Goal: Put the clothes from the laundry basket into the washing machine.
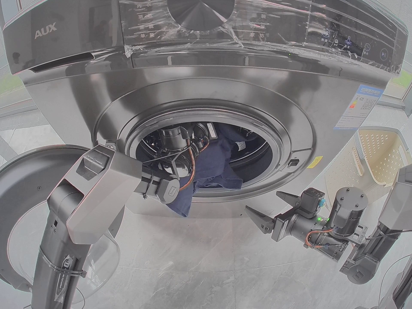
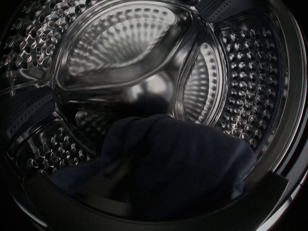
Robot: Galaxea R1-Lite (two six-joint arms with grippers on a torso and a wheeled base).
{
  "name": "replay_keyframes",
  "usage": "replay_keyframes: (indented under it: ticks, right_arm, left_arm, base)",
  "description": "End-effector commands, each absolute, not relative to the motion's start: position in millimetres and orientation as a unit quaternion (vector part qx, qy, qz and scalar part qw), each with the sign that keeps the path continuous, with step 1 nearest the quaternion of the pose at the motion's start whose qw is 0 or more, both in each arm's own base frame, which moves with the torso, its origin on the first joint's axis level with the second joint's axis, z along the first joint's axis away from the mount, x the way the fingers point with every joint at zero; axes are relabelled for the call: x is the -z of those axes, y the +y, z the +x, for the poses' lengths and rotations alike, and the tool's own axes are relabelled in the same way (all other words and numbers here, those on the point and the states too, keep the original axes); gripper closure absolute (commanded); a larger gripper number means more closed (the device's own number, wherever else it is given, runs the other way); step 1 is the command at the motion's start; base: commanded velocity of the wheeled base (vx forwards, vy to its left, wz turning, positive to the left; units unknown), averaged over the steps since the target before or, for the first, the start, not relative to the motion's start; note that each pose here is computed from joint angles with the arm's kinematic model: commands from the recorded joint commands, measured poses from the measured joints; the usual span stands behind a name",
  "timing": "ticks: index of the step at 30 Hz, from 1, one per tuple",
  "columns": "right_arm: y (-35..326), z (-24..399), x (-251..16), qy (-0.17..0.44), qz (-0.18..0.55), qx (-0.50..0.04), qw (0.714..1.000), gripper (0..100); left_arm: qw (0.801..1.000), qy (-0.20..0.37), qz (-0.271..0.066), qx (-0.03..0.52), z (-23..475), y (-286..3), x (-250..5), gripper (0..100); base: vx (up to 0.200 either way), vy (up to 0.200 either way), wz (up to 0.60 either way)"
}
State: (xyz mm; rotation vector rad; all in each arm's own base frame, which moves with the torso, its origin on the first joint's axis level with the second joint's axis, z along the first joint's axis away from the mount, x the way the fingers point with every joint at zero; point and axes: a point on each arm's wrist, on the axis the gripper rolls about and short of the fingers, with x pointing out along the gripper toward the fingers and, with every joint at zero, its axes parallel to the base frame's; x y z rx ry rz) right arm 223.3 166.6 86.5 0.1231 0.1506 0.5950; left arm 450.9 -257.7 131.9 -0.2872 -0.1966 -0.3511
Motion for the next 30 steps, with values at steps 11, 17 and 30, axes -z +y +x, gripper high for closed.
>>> replay_keyframes:
  ticks: [11,17,30]
  right_arm:
    - [167,224,-83,0.081,0.057,-0.293,0.951,0]
    - [168,224,-82,0.082,0.057,-0.294,0.951,0]
    - [170,223,-82,0.081,0.057,-0.297,0.95,0]
  left_arm:
    - [0.979,0.074,-0.077,0.172,408,-239,-114,0]
    - [0.978,0.097,-0.067,0.171,411,-241,-97,0]
    - [0.975,0.087,-0.073,0.191,421,-262,-88,100]
  base:
    - [0.0,0.0,0.0]
    - [0.0,0.0,0.0]
    - [0.0,0.0,0.0]
